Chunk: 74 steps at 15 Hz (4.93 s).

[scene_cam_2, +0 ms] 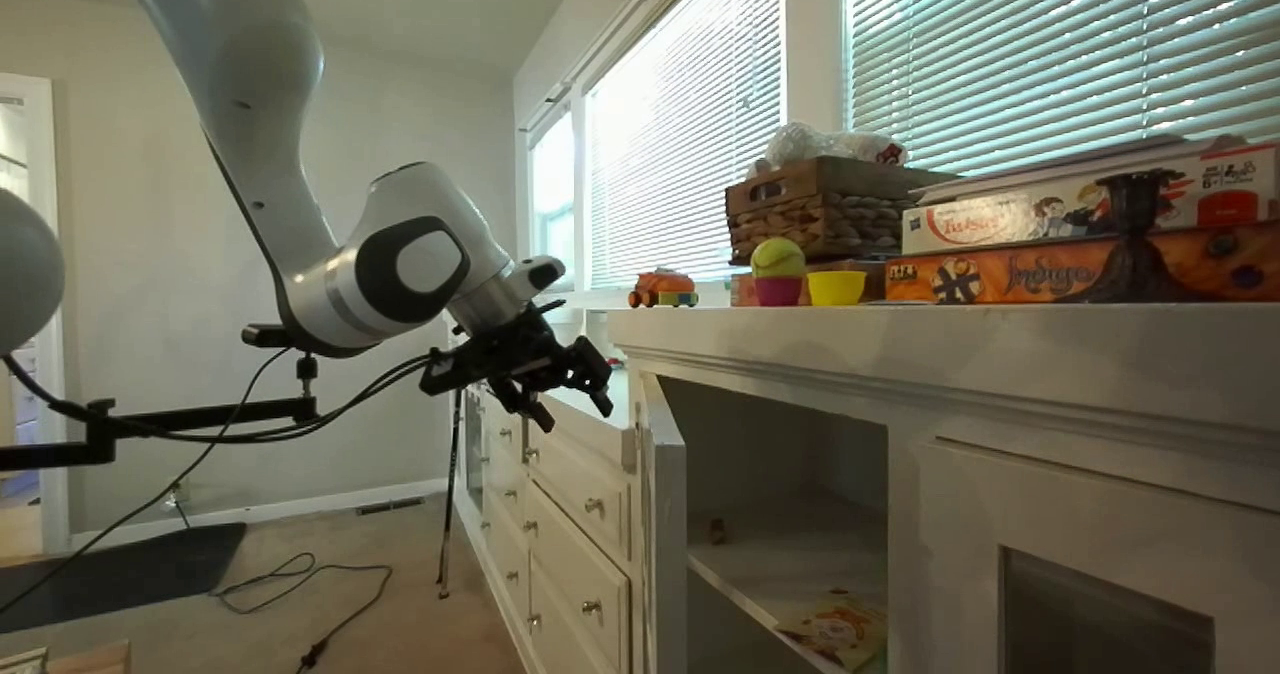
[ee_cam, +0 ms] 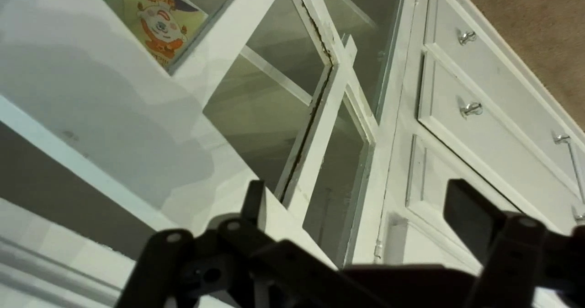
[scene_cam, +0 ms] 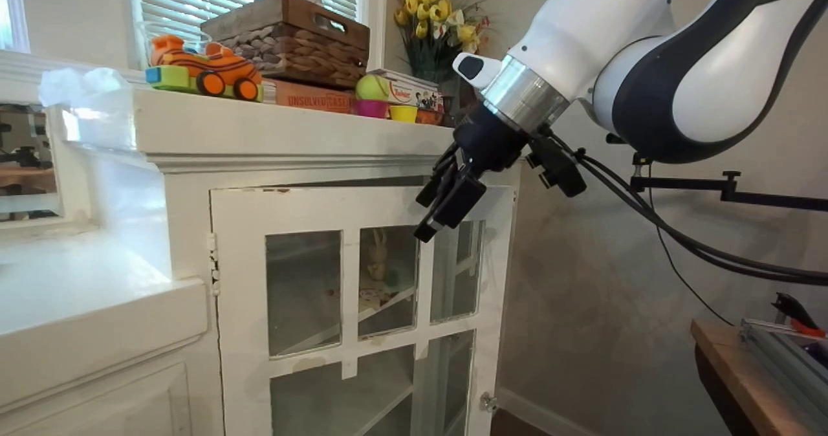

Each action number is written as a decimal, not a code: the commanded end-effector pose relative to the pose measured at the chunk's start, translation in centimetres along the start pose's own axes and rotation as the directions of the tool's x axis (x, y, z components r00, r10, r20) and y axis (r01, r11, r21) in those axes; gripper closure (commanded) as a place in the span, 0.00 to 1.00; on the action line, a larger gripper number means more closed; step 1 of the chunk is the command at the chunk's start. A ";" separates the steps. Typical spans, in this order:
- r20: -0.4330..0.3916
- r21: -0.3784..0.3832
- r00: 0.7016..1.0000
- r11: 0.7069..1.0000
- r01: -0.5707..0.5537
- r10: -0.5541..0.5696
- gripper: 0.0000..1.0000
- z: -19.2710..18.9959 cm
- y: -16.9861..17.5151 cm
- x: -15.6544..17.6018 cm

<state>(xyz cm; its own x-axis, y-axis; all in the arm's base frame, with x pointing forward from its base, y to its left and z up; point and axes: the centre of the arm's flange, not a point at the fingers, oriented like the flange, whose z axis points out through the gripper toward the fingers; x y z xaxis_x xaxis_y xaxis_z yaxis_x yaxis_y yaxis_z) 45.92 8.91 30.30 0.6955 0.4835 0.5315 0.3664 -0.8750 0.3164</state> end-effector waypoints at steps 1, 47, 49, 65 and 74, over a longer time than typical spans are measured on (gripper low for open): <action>-0.038 -0.022 0.999 1.000 -0.003 0.003 0.00 -4.9 -0.4 0.3; -0.001 -0.219 0.909 0.887 -0.407 0.417 1.00 -2.0 15.4 -9.1; 0.012 -0.192 0.894 0.879 -0.437 0.447 1.00 -1.8 15.7 -9.2; 0.140 -0.001 0.943 0.953 -0.304 0.301 1.00 -2.1 11.2 -6.3; 0.116 0.077 0.981 0.983 -0.165 0.155 1.00 -2.2 6.3 -4.2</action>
<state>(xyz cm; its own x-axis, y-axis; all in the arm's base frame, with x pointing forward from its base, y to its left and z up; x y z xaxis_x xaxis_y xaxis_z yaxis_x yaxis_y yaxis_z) 46.82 -1.58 32.48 0.7900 0.2802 0.5453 0.1794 -0.9562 0.2313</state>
